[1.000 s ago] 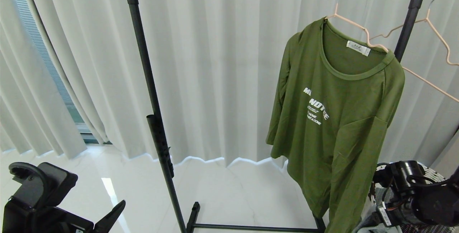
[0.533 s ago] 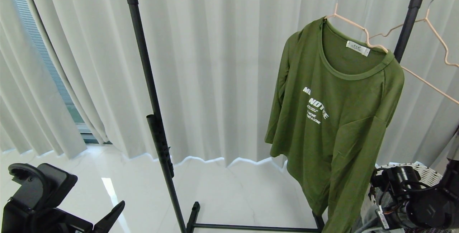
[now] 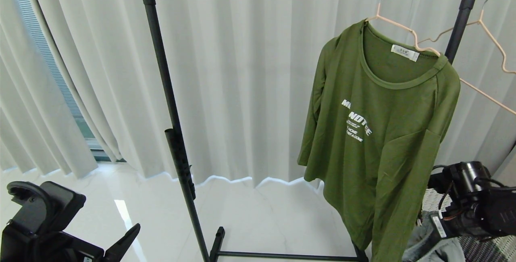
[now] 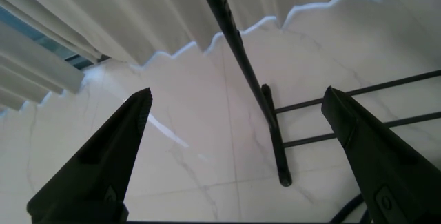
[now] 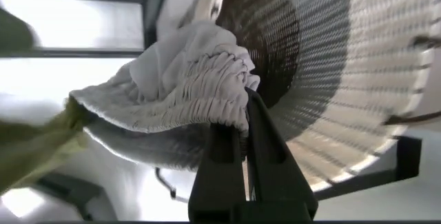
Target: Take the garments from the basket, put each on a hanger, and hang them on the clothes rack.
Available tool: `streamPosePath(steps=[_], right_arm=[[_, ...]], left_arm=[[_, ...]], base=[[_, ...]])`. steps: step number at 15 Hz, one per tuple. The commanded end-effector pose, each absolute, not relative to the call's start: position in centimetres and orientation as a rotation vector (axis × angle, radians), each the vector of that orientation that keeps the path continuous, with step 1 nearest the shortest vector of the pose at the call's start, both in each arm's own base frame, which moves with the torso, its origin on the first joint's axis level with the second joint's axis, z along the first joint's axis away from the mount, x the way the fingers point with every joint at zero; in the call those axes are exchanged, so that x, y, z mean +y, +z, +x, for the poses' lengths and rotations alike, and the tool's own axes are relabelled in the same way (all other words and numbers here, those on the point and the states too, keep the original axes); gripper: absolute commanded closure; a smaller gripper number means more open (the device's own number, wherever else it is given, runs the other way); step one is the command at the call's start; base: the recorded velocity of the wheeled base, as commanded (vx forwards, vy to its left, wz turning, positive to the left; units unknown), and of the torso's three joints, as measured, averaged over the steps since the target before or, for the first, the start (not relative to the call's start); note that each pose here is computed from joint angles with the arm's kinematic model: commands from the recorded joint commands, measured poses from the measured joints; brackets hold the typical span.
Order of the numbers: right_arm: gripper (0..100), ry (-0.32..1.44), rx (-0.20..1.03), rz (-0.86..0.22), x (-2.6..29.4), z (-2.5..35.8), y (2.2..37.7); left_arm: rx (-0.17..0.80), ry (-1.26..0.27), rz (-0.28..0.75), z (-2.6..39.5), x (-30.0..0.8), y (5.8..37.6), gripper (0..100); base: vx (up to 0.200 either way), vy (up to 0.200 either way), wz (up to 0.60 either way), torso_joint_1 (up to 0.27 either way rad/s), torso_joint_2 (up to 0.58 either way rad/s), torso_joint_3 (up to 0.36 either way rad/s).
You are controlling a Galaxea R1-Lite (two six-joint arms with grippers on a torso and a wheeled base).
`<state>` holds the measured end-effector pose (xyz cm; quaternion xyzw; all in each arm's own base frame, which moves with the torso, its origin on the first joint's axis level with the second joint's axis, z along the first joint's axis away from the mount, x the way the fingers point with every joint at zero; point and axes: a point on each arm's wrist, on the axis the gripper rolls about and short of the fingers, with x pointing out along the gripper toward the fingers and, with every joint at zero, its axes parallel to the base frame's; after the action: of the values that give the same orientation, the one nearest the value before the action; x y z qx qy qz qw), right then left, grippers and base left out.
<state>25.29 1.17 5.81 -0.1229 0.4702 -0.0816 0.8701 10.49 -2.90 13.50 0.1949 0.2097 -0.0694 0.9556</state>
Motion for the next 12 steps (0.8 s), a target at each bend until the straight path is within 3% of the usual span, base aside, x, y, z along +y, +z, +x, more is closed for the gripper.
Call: streamPosePath(steps=[1,4,11,12], right_arm=[[100,-0.111,0.749,-0.227,2.6,23.6,16.0],[100,-0.013,0.652,-0.245,4.3,20.1,21.4],[100,0.237,0.507,-0.29,7.6,15.1,25.7],[100,0.283,0.48,-0.293,8.4,14.9,26.4]], left_arm=[[0.421,-0.14,0.395,10.5,-2.9,13.6,0],[0.419,-0.139,0.391,10.4,-2.9,13.6,0],[0.421,-0.148,0.383,10.4,-2.9,13.5,0],[0.406,-0.172,0.383,10.3,-3.2,13.7,0]], base=[[-0.2,0.0,0.0,0.007,0.0,0.002],[-0.2,0.0,0.0,0.006,0.01,0.002],[-0.2,0.0,0.0,0.002,0.0,0.003],[0.0,0.0,0.0,0.0,0.0,0.0]])
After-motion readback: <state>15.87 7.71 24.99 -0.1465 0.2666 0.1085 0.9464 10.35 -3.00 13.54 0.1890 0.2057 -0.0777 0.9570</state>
